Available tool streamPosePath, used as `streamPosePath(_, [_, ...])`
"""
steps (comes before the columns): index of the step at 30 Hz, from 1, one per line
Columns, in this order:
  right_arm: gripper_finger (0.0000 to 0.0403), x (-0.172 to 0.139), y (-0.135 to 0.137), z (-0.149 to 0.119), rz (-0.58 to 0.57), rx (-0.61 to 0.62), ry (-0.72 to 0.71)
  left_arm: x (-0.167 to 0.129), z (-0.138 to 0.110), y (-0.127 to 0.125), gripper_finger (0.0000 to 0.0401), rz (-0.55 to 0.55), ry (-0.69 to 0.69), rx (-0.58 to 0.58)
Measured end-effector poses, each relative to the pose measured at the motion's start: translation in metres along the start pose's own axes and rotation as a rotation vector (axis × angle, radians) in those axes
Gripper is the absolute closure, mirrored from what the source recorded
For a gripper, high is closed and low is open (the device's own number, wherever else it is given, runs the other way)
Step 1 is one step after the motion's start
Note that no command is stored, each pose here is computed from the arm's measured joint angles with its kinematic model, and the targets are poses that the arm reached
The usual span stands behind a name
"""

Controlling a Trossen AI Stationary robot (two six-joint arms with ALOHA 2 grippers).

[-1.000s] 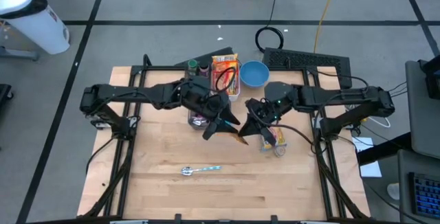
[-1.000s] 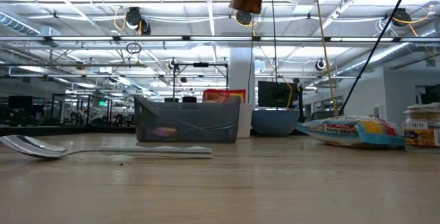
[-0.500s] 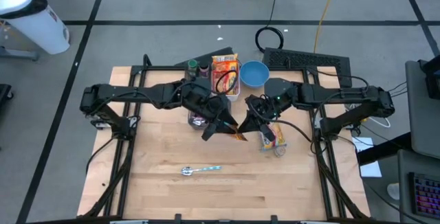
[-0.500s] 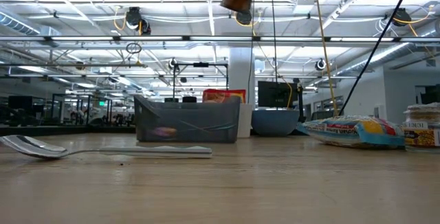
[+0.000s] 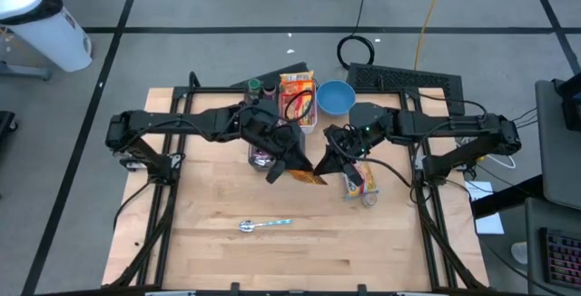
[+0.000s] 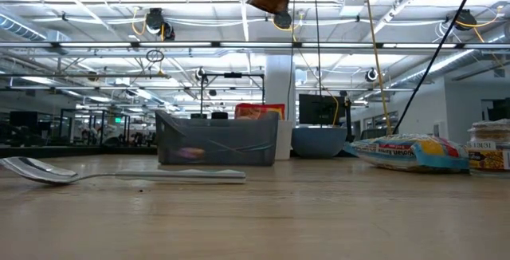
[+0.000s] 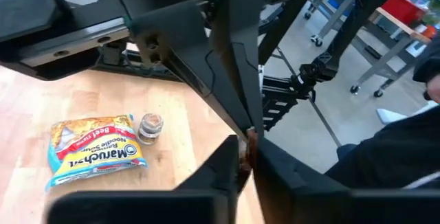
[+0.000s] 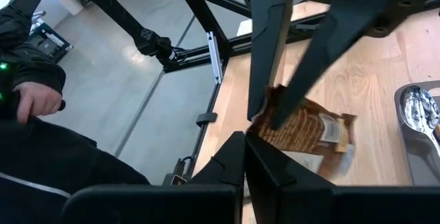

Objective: Pick & Place Food Item
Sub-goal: Put the orange seasoning pack into the top black bin

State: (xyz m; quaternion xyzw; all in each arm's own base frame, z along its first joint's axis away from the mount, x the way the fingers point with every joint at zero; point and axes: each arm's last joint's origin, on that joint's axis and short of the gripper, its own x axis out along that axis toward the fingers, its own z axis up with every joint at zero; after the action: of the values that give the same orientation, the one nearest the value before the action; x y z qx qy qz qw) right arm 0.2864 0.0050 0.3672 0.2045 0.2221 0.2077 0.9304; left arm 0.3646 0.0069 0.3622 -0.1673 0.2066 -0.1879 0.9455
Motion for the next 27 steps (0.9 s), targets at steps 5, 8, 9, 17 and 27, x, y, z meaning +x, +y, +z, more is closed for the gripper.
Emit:
streamPosePath(5, [0.0403, 0.0, 0.0, 0.0, 0.0, 0.0, 0.0, 0.0, 0.0, 0.0, 0.0393, -0.024, 0.005, 0.009])
streamPosePath(8, [0.0403, 0.0, 0.0, 0.0, 0.0, 0.0, 0.0, 0.0, 0.0, 0.0, 0.0395, -0.031, 0.006, 0.023])
streamPosePath(9, [0.0403, 0.0, 0.0, 0.0, 0.0, 0.001, 0.0, 0.0, 0.0, -0.001, 0.0397, -0.031, 0.006, 0.023])
streamPosePath(17, [0.0375, 0.0, 0.0, 0.0, 0.001, 0.035, -0.001, -0.001, 0.0, 0.001, 0.0398, -0.027, 0.007, 0.016])
streamPosePath(27, [0.0236, -0.005, -0.006, 0.003, -0.023, 0.062, -0.018, -0.015, 0.006, 0.009, 0.0399, -0.002, -0.017, -0.027])
